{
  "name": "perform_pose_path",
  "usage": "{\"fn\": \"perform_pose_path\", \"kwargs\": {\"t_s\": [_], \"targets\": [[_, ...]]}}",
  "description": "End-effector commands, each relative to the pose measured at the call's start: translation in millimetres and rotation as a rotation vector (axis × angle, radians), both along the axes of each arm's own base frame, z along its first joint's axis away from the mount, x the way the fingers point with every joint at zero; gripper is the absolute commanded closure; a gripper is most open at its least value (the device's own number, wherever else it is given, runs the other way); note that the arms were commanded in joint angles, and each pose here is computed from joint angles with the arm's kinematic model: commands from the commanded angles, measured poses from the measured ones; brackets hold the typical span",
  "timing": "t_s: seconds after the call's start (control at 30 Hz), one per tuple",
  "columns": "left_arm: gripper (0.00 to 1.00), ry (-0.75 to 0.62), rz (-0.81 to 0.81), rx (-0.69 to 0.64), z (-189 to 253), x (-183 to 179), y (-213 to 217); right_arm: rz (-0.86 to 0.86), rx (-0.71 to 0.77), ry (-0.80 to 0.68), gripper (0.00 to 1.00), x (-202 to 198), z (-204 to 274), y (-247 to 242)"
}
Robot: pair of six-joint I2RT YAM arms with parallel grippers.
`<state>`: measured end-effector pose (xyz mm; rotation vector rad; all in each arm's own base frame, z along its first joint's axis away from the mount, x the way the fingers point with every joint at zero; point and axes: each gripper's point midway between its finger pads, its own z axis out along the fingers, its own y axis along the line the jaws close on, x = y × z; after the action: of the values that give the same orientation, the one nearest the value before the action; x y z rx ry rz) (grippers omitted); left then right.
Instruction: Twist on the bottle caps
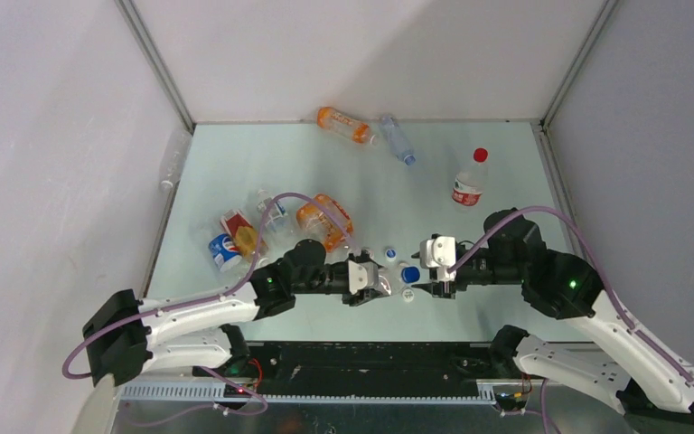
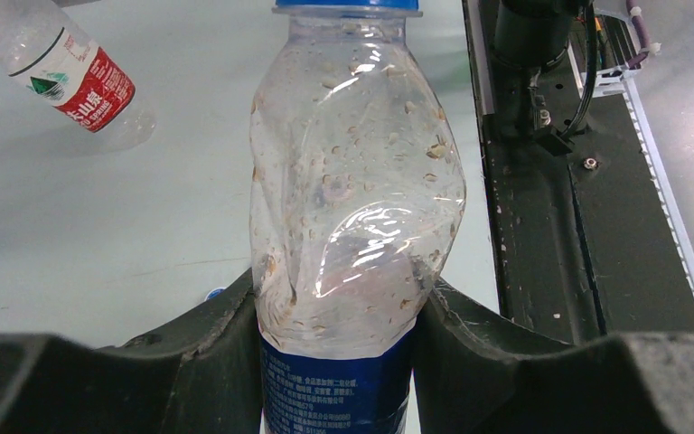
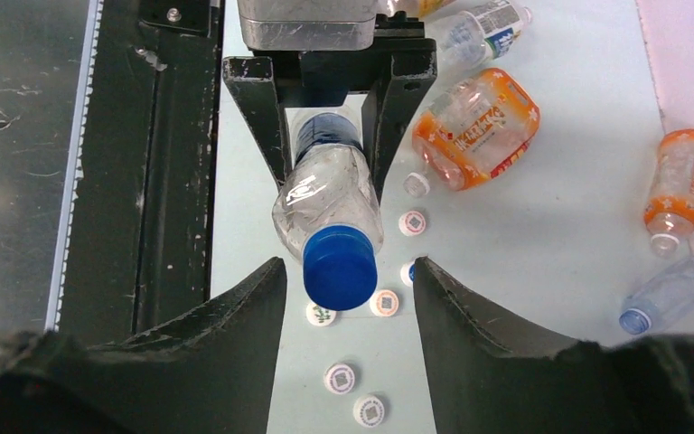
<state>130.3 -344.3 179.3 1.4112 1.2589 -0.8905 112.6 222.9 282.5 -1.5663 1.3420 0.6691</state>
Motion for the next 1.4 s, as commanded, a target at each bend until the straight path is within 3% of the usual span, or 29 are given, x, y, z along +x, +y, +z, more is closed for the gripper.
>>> {"fn": "perform_pose_path", "kwargs": {"t_s": [0.0, 0.23, 0.57, 0.7, 0.9, 1.0, 1.07, 1.1, 1.23, 1.37], "targets": [[0.76, -0.072, -0.037, -0.080, 36.0, 1.8, -9.0, 0.039, 0.022, -0.003, 0.46, -2.4, 3.7, 7.7], [0.76, -0.084, -0.031, -0.090, 38.9, 2.7, -8.4, 0.044, 0.001, 0.026, 0.53, -2.6, -3.2, 9.8], [0.77, -0.123, 0.021, -0.154, 55.6, 12.2, -9.2, -0.018, -0.017, 0.118, 0.79, 1.0, -11.9, 12.1], [0.77, -0.181, 0.129, -0.205, 65.9, 30.3, -5.0, -0.229, 0.030, 0.270, 0.98, 19.2, -11.4, 16.6], [0.76, -0.308, 0.393, -0.243, 69.1, 68.2, 14.0, -0.759, 0.221, 0.697, 0.99, 54.2, -16.2, 21.1], [0.76, -0.341, 0.471, -0.224, 65.5, 77.8, 21.7, -0.842, 0.292, 0.818, 0.91, 57.4, -14.2, 26.1], [0.76, -0.325, 0.481, -0.201, 57.2, 79.2, 22.6, -0.806, 0.340, 0.794, 0.79, 59.2, -3.5, 28.7], [0.77, -0.314, 0.482, -0.179, 51.2, 79.5, 22.7, -0.786, 0.364, 0.773, 0.68, 58.4, 3.8, 27.3], [0.78, -0.220, 0.471, -0.134, 33.0, 78.6, 25.0, -0.659, 0.380, 0.518, 0.33, 60.1, 27.6, 14.3], [0.78, -0.106, 0.365, -0.156, 26.4, 65.1, 24.1, -0.517, 0.320, 0.252, 0.23, 52.4, 40.1, -1.3]]}}
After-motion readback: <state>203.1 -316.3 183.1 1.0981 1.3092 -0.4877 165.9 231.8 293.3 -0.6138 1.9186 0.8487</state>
